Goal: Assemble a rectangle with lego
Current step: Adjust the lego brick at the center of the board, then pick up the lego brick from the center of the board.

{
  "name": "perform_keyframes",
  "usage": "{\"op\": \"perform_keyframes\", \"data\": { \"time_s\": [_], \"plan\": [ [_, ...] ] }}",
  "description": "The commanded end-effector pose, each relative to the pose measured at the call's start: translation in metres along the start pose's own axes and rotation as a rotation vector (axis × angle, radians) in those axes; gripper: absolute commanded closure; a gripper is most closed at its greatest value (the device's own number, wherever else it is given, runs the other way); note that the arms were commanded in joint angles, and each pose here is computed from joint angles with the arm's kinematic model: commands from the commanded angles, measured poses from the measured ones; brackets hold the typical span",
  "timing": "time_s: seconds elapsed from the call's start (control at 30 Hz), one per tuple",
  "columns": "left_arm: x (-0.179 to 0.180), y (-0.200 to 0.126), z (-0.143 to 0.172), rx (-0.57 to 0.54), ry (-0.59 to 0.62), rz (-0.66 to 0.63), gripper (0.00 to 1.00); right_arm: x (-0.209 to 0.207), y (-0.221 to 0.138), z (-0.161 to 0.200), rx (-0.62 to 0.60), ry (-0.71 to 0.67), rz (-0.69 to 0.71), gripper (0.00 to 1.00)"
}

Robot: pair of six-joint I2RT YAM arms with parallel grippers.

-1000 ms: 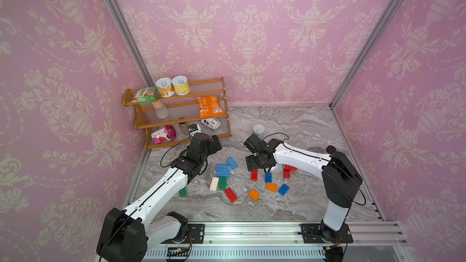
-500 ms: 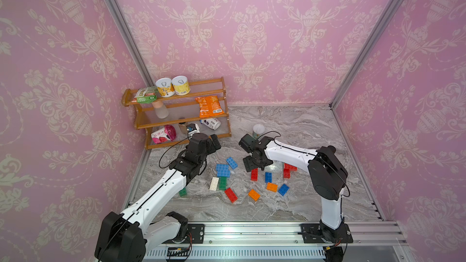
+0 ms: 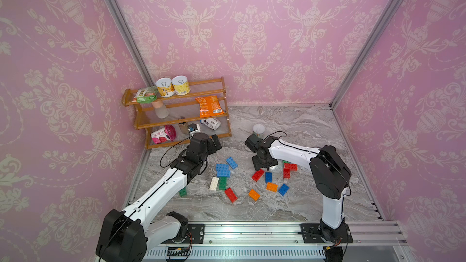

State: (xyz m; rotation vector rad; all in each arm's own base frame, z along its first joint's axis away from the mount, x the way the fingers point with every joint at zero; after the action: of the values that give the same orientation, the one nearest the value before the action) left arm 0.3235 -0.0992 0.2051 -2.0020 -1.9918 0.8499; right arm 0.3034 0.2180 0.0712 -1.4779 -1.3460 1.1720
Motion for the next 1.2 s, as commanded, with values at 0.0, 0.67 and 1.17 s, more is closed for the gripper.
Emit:
{"op": "perform_keyframes", "data": {
  "time_s": [0.0, 0.67, 1.17],
  "plan": [
    [-0.006, 0.001, 0.002, 0.008, 0.001, 0.029, 0.01, -0.014, -0.016, 0.004, -0.021, 0.03, 0.001, 0.31],
    [0.002, -0.009, 0.001, -0.01, -0.001, 0.0, 0.01, 0.04, -0.024, 0.036, 0.085, -0.265, -0.196, 0.11],
    [0.001, -0.009, -0.004, -0.021, -0.002, -0.006, 0.01, 0.043, -0.004, 0.034, 0.123, -0.344, -0.149, 0.13]
  ]
}}
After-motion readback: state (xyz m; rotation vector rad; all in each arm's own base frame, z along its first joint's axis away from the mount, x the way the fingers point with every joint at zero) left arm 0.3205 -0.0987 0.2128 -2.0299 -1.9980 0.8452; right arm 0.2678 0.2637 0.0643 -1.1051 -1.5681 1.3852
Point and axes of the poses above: each gripper's point midway between its finger pads, its own y axis out along the fingers, its own x axis along the line the jaws close on, z = x × y, the point moved 3 cm from there along -y, back along the fingers, and after that the axes turned 11 degrees about y, right-handed, at the moved point
